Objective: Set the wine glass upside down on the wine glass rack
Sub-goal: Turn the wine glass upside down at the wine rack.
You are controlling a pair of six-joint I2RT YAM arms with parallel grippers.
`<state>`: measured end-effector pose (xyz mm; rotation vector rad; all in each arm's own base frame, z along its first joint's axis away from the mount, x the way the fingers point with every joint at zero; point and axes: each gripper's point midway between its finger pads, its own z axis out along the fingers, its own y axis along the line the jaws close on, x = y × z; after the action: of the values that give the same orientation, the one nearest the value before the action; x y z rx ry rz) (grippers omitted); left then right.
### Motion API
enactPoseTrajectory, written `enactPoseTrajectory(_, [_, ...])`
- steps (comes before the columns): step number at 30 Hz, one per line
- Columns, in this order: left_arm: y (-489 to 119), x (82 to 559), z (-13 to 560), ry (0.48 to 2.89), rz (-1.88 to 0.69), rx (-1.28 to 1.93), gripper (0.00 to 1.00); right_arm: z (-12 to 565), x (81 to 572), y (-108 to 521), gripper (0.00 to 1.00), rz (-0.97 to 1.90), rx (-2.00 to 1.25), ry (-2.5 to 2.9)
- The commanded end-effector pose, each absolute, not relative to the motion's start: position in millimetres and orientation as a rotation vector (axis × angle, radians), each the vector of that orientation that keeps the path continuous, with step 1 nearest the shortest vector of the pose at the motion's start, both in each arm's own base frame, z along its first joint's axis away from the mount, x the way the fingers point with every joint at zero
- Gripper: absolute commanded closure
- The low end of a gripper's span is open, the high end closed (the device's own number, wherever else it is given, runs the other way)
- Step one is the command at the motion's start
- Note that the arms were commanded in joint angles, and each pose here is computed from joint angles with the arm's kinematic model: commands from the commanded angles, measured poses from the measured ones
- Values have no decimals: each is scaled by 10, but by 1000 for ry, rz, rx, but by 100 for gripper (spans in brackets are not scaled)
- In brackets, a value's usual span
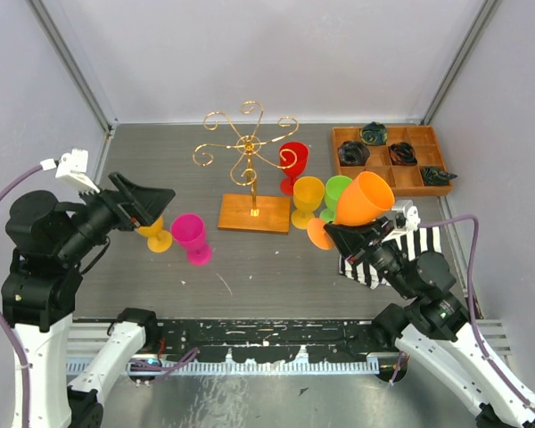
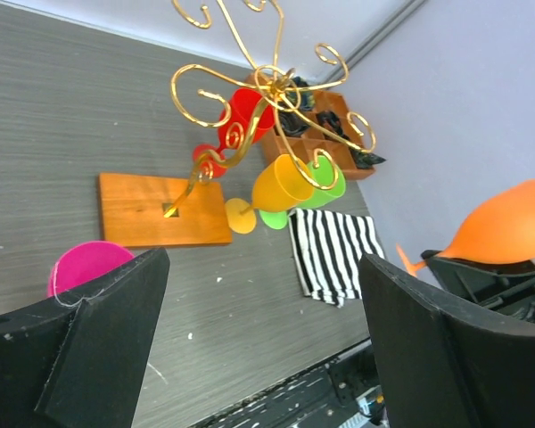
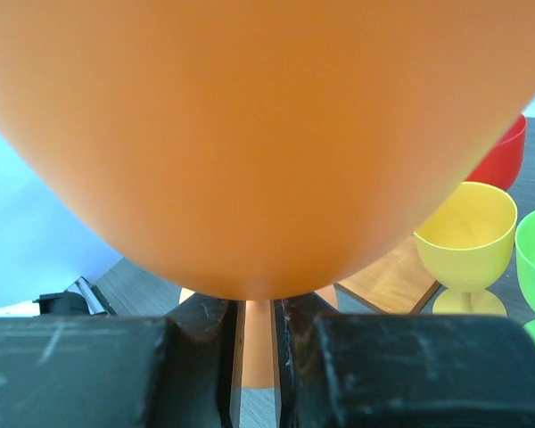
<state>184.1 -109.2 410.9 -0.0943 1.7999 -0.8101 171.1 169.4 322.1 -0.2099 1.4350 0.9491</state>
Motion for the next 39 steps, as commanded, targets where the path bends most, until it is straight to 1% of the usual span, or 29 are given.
enactPoseTrajectory(1, [-1243,1897,4241,1743,-943,-101,6,3396,1645,1666,99,976,-199,1402])
enactPoseTrajectory(7, [-1351,2117,4234,1723,-982,-121,8,3380,1691,1662,99,957,-194,1401])
enactPoseTrajectory(10, [-1532,2137,4216,1725,-1005,-96,9,3454,1705,1615,99,943,-173,1363])
enactPoseTrajectory(14, [-1946,2056,4024,1784,-1025,-8,12,3507,1703,1586,99,944,-158,1324])
enactPoseTrajectory(16, [-2165,1995,3909,1819,-1025,39,16,3517,1699,1580,99,941,-162,1318])
enactPoseTrajectory(23, [-2802,1766,3832,1812,-1098,100,18,3615,1597,1634,99,964,-244,1201])
enactPoseTrajectory(33, [-3385,1674,3848,1790,-1243,101,20,3848,1558,1637,99,918,-307,1009])
enactPoseTrajectory(39, [-3686,1664,3748,1823,-1275,153,23,3834,1523,1839,99,895,-472,984])
